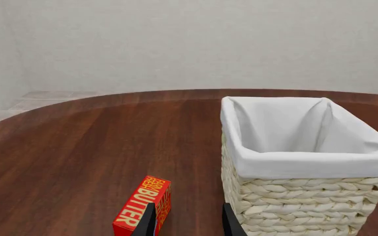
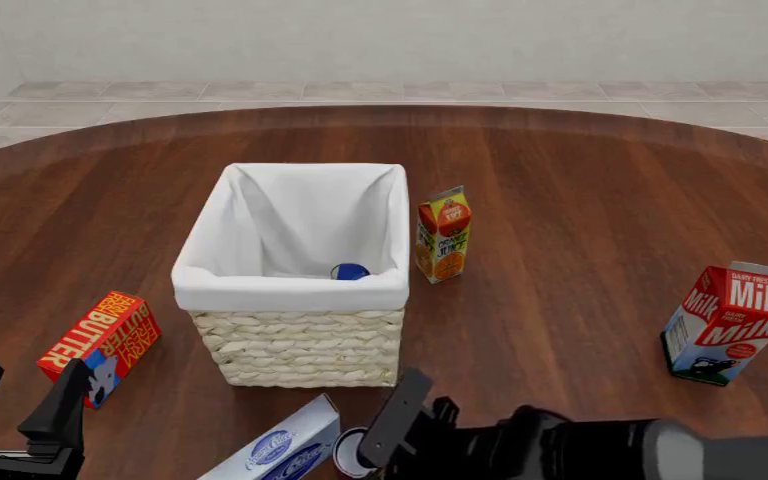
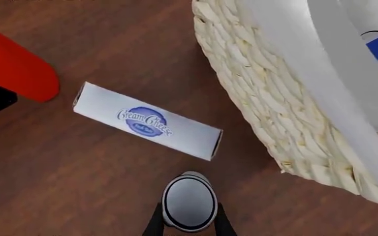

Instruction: Pick up the alphabet soup and the tomato sauce, and put them in the basket.

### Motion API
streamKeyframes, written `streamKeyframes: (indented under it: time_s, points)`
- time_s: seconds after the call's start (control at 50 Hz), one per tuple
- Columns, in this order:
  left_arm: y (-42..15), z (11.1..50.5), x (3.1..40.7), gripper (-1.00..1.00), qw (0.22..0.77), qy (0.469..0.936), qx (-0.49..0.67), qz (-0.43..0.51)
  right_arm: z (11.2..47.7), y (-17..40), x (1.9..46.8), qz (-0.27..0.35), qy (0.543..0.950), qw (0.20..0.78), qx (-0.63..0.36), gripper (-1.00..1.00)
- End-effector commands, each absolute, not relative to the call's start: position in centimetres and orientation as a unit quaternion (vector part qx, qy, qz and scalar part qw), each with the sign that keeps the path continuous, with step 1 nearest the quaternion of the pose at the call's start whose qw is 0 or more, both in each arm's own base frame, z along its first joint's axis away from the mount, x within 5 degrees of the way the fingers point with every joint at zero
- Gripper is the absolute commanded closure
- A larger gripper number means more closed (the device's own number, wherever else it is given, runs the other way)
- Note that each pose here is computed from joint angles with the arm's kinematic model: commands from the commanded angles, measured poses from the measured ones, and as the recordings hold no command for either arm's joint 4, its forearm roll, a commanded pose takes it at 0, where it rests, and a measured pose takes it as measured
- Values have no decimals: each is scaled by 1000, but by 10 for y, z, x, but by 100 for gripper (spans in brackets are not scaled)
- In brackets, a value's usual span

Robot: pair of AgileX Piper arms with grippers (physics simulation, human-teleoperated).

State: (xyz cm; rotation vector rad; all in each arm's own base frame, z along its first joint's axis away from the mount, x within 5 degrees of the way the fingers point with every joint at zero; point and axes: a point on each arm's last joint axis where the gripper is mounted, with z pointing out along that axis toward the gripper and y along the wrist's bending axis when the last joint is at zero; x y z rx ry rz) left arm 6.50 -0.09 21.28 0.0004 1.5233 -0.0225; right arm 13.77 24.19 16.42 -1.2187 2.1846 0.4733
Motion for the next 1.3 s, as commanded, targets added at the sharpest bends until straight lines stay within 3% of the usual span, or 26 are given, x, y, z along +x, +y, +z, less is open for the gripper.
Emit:
streamKeyframes:
  time_s: [0.02, 1.3]
  points:
    - [-1, 213, 65, -100, 724, 690, 0, -10, 176, 239, 136, 183, 819, 300, -453, 100]
    - [-1, 213, 65, -100, 724, 690, 0, -10, 269, 206, 132, 184, 788, 361, -463, 100]
